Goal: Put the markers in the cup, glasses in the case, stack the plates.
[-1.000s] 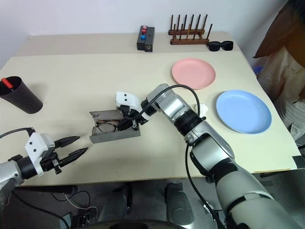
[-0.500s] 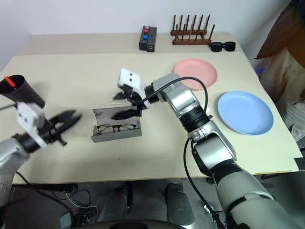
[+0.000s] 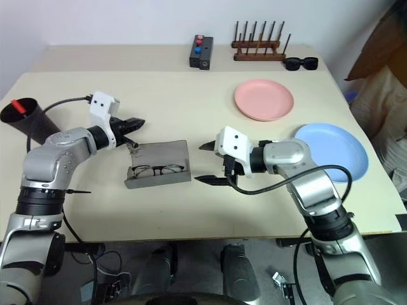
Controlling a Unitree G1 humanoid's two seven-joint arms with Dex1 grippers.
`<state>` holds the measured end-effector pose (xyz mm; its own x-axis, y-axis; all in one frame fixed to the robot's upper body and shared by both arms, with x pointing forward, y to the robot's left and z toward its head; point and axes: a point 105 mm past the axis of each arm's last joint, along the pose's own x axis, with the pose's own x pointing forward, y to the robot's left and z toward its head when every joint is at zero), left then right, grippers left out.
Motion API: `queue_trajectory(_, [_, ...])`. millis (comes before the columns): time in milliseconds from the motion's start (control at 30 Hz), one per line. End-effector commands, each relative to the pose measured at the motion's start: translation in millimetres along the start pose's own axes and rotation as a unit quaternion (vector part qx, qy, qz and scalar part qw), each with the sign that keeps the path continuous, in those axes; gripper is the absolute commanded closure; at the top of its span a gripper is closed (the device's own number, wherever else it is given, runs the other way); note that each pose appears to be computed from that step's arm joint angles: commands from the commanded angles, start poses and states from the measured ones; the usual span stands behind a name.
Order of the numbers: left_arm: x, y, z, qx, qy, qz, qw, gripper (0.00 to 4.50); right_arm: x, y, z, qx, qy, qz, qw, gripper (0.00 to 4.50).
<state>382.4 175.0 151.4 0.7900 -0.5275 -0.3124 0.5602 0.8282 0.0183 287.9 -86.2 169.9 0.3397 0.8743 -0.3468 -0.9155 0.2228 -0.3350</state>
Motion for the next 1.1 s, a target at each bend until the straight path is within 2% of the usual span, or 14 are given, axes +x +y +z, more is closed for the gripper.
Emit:
queue_trajectory(33, [0, -15, -1, 0.045, 0.035, -0.068, 0.996, 4.49, -21, -6, -2, 0.002, 0.009, -0.063, 0.998, 0.48])
queue_trajectory(167, [-5, -24, -7, 0.073, 0.055, -0.113, 0.989, 4.49, -28, -6, -10, 0.015, 0.020, -0.086, 0.996, 0.48])
queue_trajectory(333, [-21, -38, -6, 0.139, 0.037, -0.172, 0.975, 4.49, -28, -13, -10, 0.016, 0.017, -0.100, 0.995, 0.48])
queue_trajectory(700, [-50, -62, -13, 0.184, 0.011, -0.199, 0.962, 4.49, -19, -39, -21, 0.019, 0.029, -0.133, 0.990, 0.48])
queue_trajectory(1100, [-80, -72, -43, 0.193, 0.072, -0.207, 0.957, 4.49, -13, -80, -32, 0.019, 0.043, -0.212, 0.976, 0.48])
